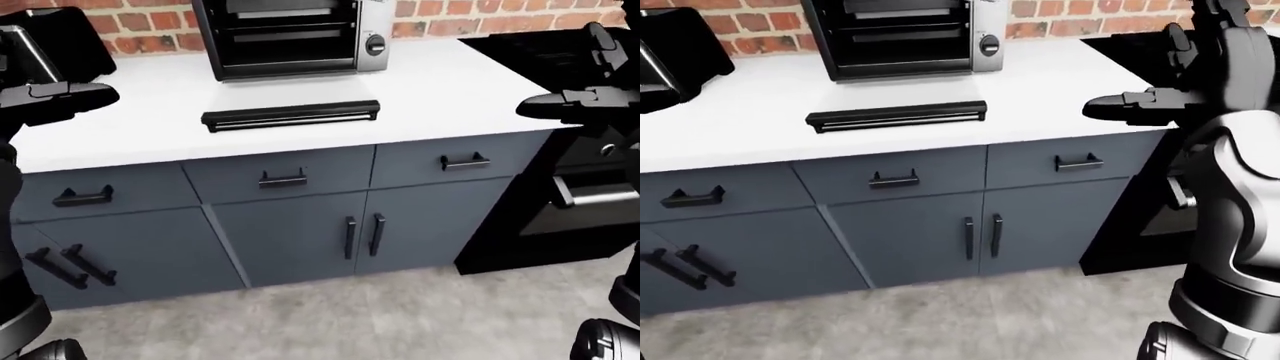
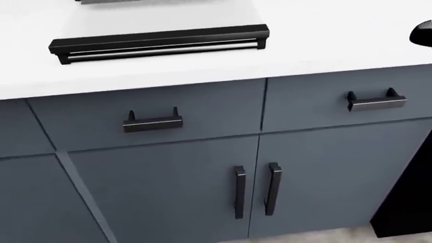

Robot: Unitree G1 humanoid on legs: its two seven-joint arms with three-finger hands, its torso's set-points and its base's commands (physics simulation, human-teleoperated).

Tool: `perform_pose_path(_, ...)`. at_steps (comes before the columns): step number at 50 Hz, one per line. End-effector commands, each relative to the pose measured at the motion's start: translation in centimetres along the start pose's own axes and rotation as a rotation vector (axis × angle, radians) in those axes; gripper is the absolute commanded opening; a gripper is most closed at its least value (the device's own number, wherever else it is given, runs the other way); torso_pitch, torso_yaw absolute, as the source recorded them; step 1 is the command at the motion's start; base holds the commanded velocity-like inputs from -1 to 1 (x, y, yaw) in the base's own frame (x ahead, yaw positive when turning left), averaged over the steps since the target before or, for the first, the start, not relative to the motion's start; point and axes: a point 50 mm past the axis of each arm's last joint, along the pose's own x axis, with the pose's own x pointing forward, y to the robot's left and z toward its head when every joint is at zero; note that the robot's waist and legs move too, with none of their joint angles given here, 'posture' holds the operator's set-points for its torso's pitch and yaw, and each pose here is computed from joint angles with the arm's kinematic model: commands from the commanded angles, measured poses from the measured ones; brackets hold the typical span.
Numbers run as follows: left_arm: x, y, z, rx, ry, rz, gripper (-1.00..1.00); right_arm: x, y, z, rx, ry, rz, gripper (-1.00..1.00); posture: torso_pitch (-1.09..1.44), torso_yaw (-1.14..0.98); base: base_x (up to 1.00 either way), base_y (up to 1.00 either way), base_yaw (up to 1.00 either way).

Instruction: Close the toaster oven door.

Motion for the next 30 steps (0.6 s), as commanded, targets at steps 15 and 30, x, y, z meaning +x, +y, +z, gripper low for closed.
perform_pose_path(15, -0.05, 0.43, 1.83, 0.002, -0.080, 0.017, 1.00, 0.00, 0.15, 1.65, -0.007, -0.075, 0.009, 1.00, 0.00, 0.00, 0.19, 0.09, 0.00)
perform_pose_path(30, -0.09, 0.51, 1.80, 0.003, -0.081, 0.020, 1.00, -0.05, 0.19, 1.75, -0.008, -0.079, 0.012, 1.00, 0.00, 0.00, 0.19, 0.07, 0.00)
